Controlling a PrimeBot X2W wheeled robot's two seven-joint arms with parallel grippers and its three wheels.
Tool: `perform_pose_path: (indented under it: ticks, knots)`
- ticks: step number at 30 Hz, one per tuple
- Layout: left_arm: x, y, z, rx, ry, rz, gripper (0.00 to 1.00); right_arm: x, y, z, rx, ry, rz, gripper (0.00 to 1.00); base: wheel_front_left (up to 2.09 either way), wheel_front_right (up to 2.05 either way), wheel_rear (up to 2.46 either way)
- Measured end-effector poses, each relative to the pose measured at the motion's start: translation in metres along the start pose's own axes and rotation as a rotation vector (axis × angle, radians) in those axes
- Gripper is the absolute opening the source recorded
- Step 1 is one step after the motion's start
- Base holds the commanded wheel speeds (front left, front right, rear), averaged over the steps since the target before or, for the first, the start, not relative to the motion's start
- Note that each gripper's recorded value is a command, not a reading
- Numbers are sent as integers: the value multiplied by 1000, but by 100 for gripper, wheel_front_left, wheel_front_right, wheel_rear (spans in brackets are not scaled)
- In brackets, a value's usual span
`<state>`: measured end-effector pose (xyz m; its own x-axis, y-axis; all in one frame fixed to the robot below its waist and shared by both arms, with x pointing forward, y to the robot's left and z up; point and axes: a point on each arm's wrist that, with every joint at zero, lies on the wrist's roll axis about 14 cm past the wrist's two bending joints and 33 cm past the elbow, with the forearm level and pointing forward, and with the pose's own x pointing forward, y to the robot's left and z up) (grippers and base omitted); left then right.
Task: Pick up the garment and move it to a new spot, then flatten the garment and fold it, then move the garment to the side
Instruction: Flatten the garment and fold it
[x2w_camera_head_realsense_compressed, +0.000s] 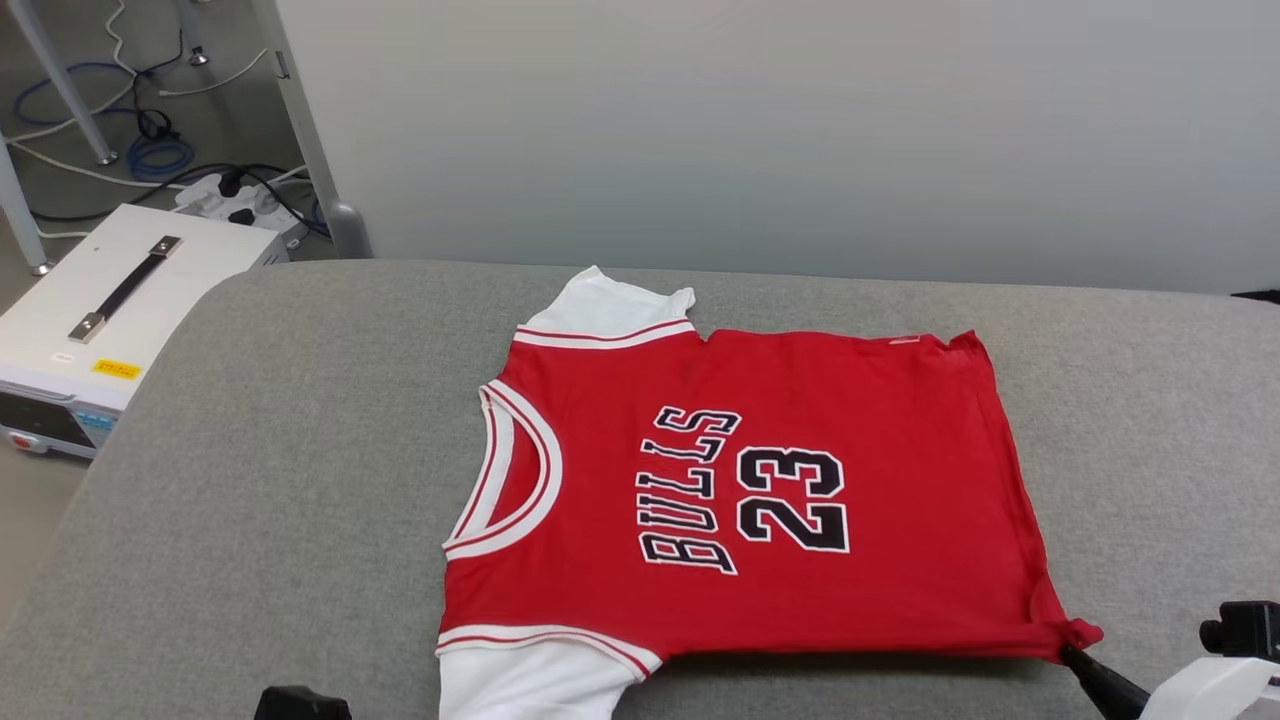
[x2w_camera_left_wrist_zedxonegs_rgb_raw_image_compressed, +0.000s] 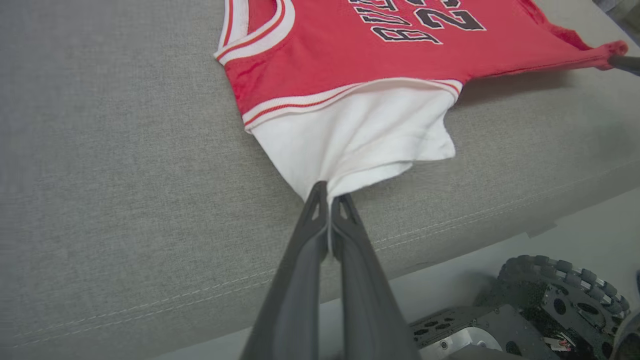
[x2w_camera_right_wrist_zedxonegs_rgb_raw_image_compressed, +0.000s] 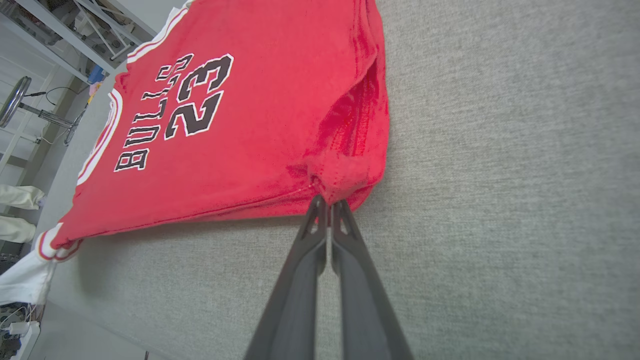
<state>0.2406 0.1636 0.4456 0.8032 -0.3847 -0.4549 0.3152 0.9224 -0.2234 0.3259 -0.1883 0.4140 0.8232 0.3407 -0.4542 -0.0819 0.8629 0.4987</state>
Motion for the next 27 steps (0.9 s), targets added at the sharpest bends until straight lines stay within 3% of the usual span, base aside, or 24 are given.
perform_pose_path:
  ticks: [12, 16, 27]
  knots:
    - [36, 16, 64, 133, -110, -11, 0, 11, 10, 38, -22, -48, 22, 0, 0, 0, 0]
    - [55, 23, 81, 199, -104, -18, 0, 24, 15, 49, -54, -35, 22, 0, 0, 0, 0]
    - [115, 47, 106, 254, -35, -35, 0, 67, 16, 65, -100, 12, -15, 0, 0, 0, 0]
